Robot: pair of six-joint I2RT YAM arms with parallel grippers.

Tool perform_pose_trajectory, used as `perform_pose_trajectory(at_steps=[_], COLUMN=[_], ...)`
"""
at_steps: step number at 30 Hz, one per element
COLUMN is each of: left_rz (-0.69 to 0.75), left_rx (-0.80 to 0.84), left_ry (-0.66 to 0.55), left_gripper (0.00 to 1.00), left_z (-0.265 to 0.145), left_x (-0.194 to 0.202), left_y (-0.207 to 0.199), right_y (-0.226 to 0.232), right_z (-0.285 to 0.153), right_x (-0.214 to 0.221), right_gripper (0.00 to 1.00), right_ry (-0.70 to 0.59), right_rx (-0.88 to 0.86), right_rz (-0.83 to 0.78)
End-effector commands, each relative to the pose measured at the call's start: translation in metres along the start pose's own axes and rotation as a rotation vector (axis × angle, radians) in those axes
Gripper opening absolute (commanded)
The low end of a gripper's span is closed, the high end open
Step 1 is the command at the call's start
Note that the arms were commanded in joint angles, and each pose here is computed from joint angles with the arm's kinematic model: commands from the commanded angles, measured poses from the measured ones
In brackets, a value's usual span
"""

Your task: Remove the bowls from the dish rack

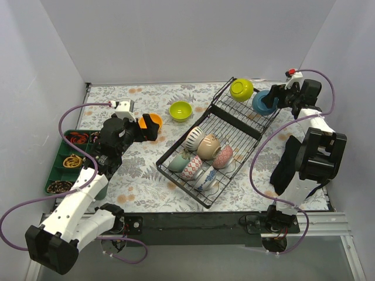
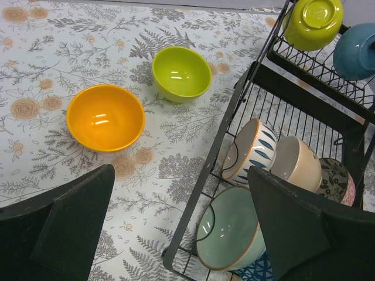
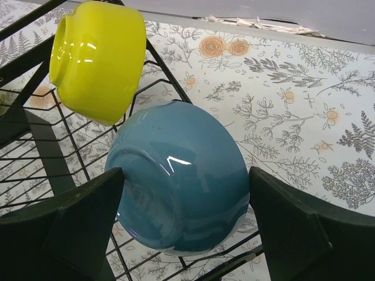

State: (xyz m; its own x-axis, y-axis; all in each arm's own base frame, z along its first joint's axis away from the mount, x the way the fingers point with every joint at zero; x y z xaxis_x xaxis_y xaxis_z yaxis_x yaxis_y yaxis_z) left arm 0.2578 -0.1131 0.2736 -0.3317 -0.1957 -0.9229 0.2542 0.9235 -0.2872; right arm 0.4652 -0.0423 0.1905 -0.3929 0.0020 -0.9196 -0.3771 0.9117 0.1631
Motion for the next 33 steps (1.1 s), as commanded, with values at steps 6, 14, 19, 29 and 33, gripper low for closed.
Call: perform_pose_trajectory(at_steps=[6,14,19,29,33], left_rz=[0.012,0.010,0.009,0.009,0.011], left_rx=[0.027,0.031,0.032,0.031,0.028], left_ry=[0.001,-0.004,-0.004,0.001,0.003], left_gripper=[0.98,0.98,0.98,0.98,0.98], left_z=[0.000,-0.001,-0.001,-0.001,0.000], left_x=[0.001,0.000,0.000,0.002,0.002], left_y=[-0.002,-0.002,-0.003,-0.002,-0.002], right_y=[0.022,0.039,0.047,0.053,0.065], right_z=[-0.006,-0.014,-0.016,-0.025,-0.033], right_x=[-0.002,-0.011,-0.011,-0.023,-0.042], right_gripper=[0.82,0.55,0.38,0.30,0.27], right_ry=[-0.011,-0.035,-0.040,-0.071,-0.111], right_rx=[-0.135,-0.126,-0.105,-0.043,-0.010], right_rz=[0.008,-0.019,-0.036,-0.020,-0.071])
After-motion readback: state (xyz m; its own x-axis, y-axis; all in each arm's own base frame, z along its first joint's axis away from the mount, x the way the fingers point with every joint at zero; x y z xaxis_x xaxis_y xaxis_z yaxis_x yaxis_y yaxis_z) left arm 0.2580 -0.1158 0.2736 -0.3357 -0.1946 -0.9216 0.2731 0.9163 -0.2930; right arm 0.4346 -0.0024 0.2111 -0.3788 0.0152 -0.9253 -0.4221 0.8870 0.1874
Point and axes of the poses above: each gripper's point midway between its finger pads, its own z axis out along the fingers, its own y axis along the line the jaws close on, x = y × z, the point moved 6 cm from there along -z, back along the fingers
